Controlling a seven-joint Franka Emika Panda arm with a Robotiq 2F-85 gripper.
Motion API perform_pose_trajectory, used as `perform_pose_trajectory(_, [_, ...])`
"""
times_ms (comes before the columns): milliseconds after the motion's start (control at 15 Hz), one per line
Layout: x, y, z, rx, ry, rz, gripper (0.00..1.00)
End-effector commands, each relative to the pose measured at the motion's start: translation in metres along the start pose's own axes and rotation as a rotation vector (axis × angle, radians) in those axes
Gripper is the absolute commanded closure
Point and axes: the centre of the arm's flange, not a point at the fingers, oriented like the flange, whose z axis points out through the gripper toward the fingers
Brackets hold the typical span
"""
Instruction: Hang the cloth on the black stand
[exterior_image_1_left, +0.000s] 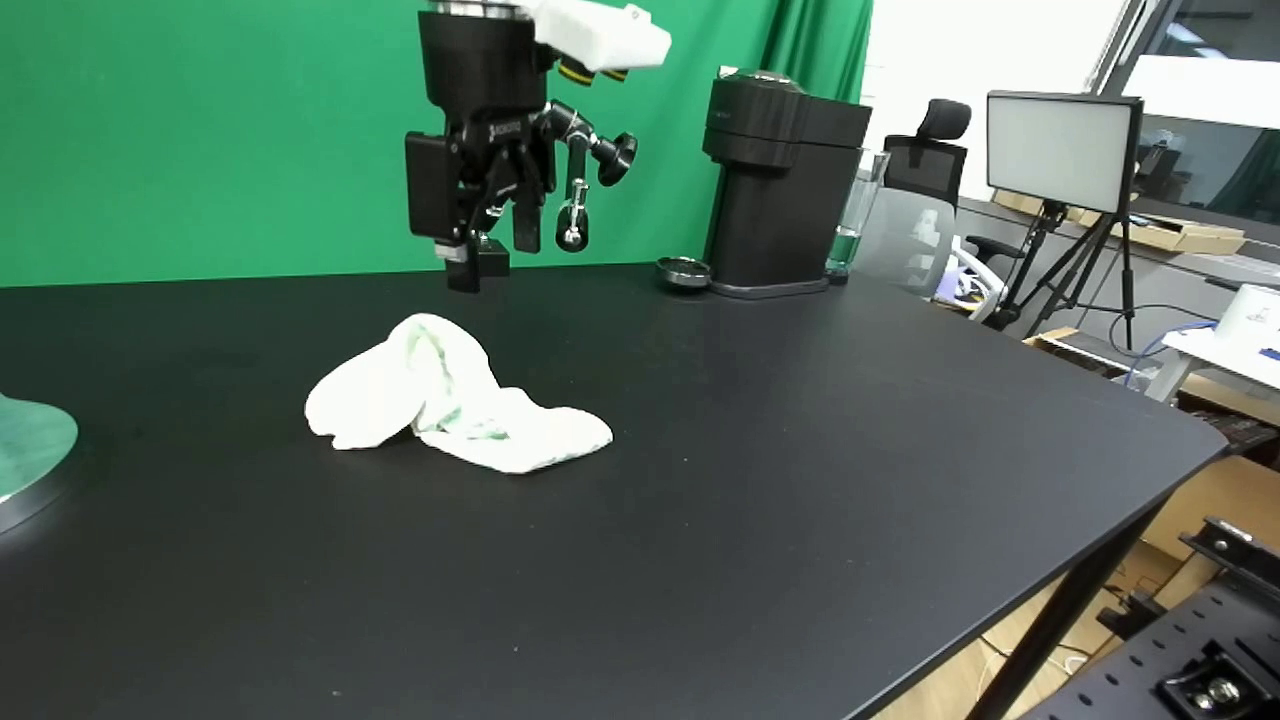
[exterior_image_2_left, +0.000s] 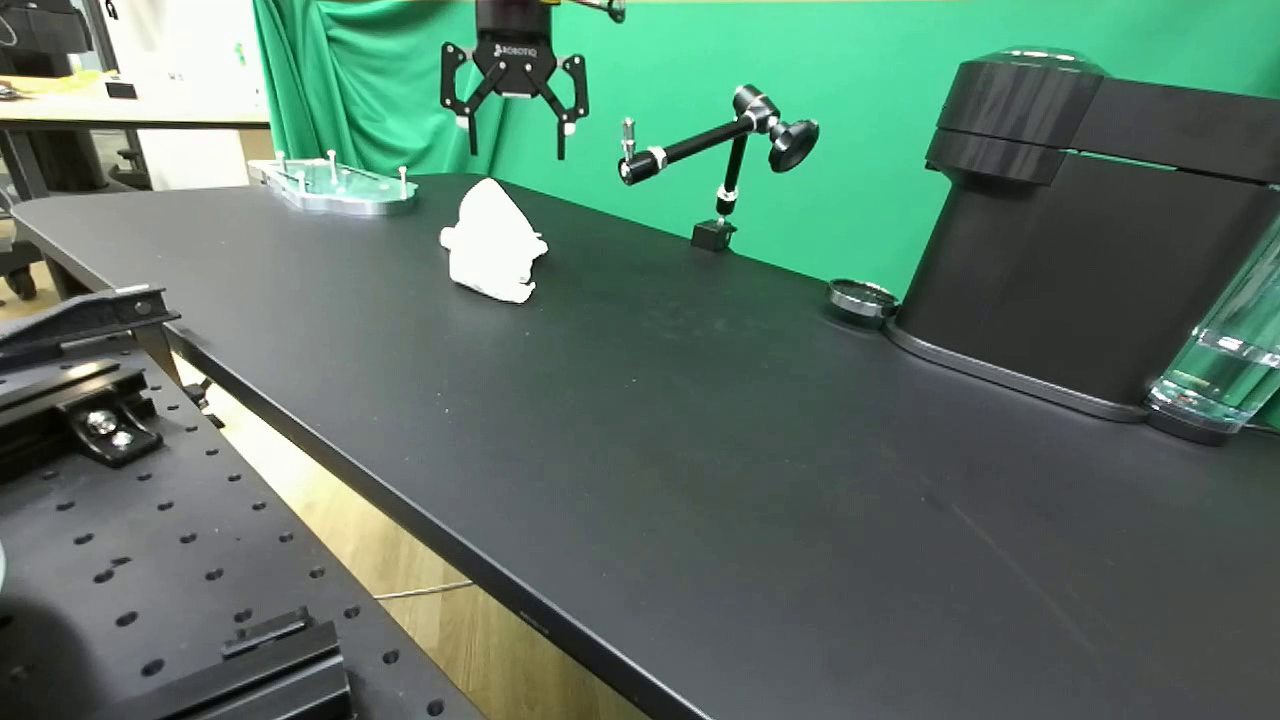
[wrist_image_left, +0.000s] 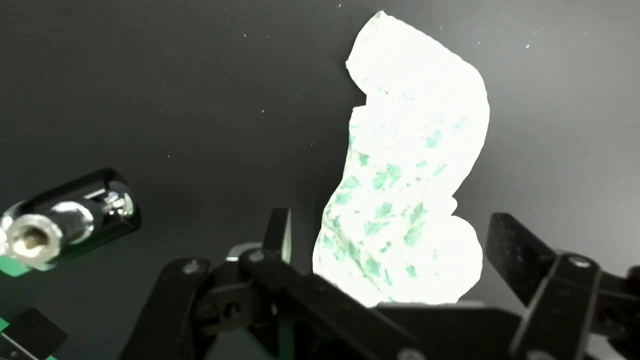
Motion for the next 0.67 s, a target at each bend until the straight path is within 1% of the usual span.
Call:
perform_pose_trajectory(0, [0.032, -0.001, 0.021, -0.042, 0.010, 0.035, 0.00])
perform_pose_trajectory(200, [0.047, -0.004, 0.035, -0.049, 0.003, 0.032, 0.00])
perform_pose_trajectory(267, [0.050, -0.005, 0.038, -0.041, 0.000, 0.036, 0.25])
perform_pose_trajectory(333, [0.052, -0.005, 0.041, -0.036, -0.005, 0.038, 0.27])
perform_pose_trajectory(600, [0.058, -0.007, 0.051, 0.014, -0.035, 0.039, 0.55])
